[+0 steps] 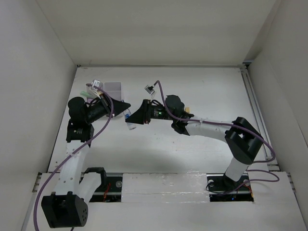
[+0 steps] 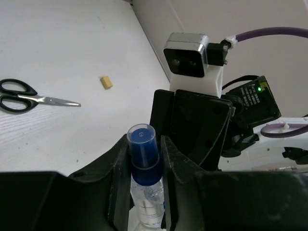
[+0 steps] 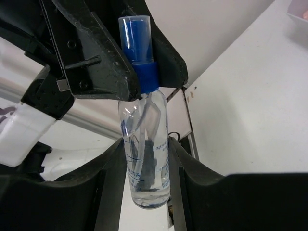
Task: Sort the stationery into containers
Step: Place the stationery in the storage box.
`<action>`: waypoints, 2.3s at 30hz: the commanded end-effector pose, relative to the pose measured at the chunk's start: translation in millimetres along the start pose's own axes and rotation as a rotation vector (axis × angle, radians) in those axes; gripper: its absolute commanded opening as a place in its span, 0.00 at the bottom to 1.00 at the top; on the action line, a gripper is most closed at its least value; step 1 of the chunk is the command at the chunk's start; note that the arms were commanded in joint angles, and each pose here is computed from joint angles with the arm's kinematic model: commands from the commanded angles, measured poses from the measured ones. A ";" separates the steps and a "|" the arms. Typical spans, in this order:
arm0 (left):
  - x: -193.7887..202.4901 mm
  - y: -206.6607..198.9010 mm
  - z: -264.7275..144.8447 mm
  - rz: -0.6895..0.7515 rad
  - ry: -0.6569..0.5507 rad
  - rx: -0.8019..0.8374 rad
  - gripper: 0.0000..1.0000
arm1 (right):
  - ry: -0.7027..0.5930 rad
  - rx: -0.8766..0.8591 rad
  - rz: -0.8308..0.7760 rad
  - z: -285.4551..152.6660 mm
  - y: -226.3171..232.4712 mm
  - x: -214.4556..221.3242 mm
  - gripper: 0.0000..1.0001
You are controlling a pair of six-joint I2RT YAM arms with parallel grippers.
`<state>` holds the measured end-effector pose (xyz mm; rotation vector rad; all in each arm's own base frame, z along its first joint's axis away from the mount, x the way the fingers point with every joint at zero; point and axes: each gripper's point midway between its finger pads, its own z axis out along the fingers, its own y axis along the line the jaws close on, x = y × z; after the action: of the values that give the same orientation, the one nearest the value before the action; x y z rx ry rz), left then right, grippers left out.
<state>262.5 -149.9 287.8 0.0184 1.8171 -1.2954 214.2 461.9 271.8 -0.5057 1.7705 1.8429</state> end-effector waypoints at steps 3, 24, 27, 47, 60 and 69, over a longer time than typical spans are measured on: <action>-23.4 -11.4 -8.2 0.129 -0.122 -0.027 0.00 | -0.051 -0.254 -0.102 -1.8 66.4 -18.9 0.67; -215.9 47.9 -15.8 0.296 -0.608 -0.610 0.00 | -0.113 0.203 -0.251 -93.5 0.9 -22.2 1.00; -234.6 67.6 -8.1 0.344 -0.647 -0.651 0.00 | -0.127 0.230 -0.274 -107.8 10.7 -18.0 1.00; -243.4 167.2 32.1 0.397 -0.630 -0.784 0.00 | -0.145 0.238 -0.294 -167.2 24.9 3.7 1.00; -230.7 195.2 46.2 0.367 -0.581 -0.791 0.00 | -0.079 0.192 -0.336 -166.6 27.1 14.2 1.00; -221.6 215.7 55.3 0.350 -0.540 -0.805 0.00 | -0.084 0.173 -0.359 -170.1 34.1 15.2 1.00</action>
<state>526.1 9.1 238.2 -0.4177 1.7176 -0.1941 169.8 297.6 264.7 -0.5840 1.7171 1.4308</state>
